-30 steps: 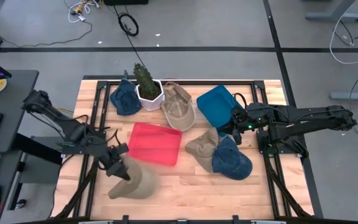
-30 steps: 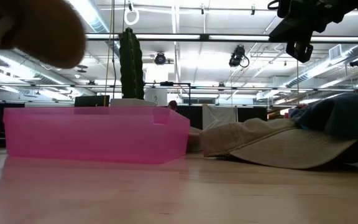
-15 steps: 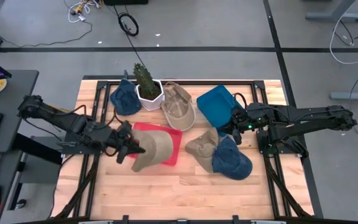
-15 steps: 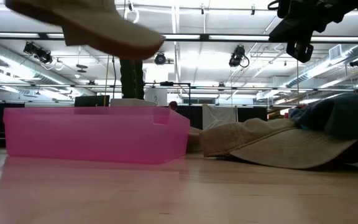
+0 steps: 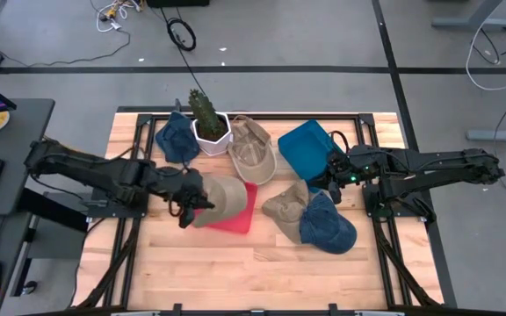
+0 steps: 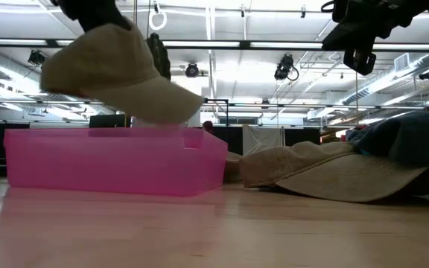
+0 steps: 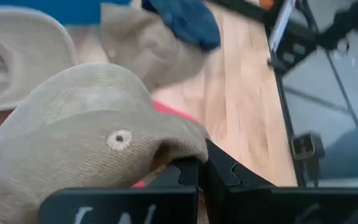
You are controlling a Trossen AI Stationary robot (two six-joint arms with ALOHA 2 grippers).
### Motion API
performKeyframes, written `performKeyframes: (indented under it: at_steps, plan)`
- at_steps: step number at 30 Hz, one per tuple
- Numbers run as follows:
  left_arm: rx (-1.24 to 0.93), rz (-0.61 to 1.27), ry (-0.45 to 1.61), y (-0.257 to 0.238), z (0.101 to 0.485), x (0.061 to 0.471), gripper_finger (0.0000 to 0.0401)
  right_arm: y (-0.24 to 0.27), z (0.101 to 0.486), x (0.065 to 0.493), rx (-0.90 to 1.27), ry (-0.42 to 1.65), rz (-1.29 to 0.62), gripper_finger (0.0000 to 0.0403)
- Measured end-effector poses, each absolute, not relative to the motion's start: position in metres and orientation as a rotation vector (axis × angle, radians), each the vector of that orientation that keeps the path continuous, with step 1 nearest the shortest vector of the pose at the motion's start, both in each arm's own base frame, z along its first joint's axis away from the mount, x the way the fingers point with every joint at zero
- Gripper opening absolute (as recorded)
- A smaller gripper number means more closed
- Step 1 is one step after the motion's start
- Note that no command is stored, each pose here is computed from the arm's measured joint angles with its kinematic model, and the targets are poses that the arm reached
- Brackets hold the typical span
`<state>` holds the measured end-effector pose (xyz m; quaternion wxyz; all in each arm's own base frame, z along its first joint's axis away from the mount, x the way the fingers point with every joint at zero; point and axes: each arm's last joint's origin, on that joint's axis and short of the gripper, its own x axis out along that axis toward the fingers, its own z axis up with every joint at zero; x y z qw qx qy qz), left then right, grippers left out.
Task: Pick & Place hat
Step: Put the bottom left brown cap into the red bin
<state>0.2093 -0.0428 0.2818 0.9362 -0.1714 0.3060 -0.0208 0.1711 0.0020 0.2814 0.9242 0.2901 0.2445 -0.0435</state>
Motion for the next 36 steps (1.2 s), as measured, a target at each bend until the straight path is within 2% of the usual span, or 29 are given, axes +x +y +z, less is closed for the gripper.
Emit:
performKeyframes:
  at_steps: [15,36]
  plan:
    - [-0.257,-0.077,0.771,-0.034,0.255,0.230,0.0002,0.001,0.282,0.171,0.618,0.486,-0.120,0.0029]
    - [-0.401,-0.121,0.947,-0.017,0.246,0.220,0.0002,0.001,0.282,0.171,0.618,0.487,-0.120,0.0029]
